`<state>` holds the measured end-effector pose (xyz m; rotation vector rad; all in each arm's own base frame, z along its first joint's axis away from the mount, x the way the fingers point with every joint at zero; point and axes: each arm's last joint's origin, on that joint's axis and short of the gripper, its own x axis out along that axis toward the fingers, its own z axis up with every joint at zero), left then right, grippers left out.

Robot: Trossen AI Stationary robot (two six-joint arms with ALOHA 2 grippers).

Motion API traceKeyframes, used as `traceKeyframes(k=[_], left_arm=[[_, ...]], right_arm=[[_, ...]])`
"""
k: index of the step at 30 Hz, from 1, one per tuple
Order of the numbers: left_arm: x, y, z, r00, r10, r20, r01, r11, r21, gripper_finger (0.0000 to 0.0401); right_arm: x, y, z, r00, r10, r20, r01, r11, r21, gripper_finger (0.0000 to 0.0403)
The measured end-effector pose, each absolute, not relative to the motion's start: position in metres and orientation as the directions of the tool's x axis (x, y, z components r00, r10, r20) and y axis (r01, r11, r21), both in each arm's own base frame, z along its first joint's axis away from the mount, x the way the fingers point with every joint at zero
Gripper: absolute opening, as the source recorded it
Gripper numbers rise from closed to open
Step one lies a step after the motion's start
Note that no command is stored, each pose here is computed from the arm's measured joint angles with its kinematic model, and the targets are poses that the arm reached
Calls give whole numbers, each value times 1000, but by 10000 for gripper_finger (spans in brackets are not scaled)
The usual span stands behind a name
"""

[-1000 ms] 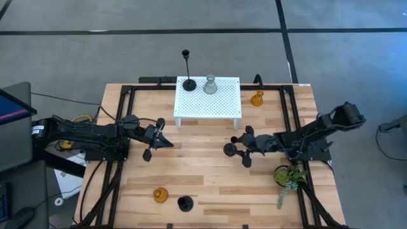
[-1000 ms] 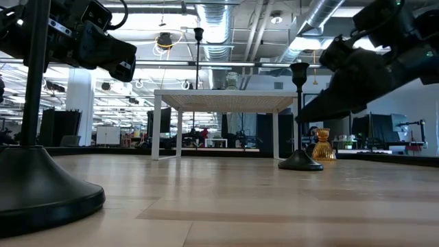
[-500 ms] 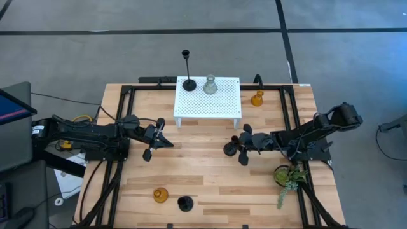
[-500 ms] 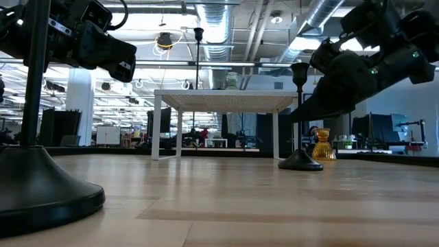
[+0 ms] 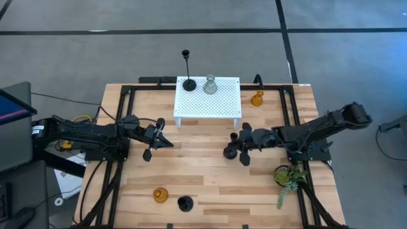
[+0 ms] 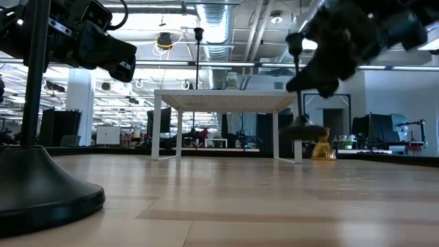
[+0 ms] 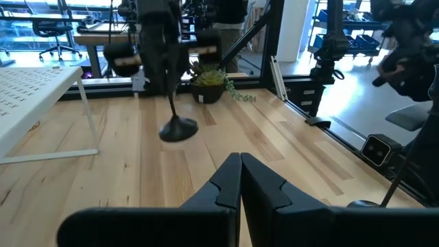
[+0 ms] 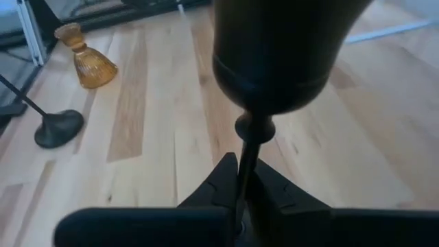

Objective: Pick & Place candle stick holders
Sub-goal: Put the top black candle holder on the shelf

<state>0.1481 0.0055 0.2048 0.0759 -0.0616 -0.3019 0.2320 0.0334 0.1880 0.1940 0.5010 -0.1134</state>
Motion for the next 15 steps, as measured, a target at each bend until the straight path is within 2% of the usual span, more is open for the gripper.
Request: traceKeyframes(k=[8,15], left_arm=[[148,5,205,953,-299,49,295,952,84,8],[148,5,205,953,-299,49,295,952,84,8]], right_arm=[[240,21,262,878,-37,-478,38,999,-8,4],[237,-24,307,893,-127,-431,90,990,-105,2]])
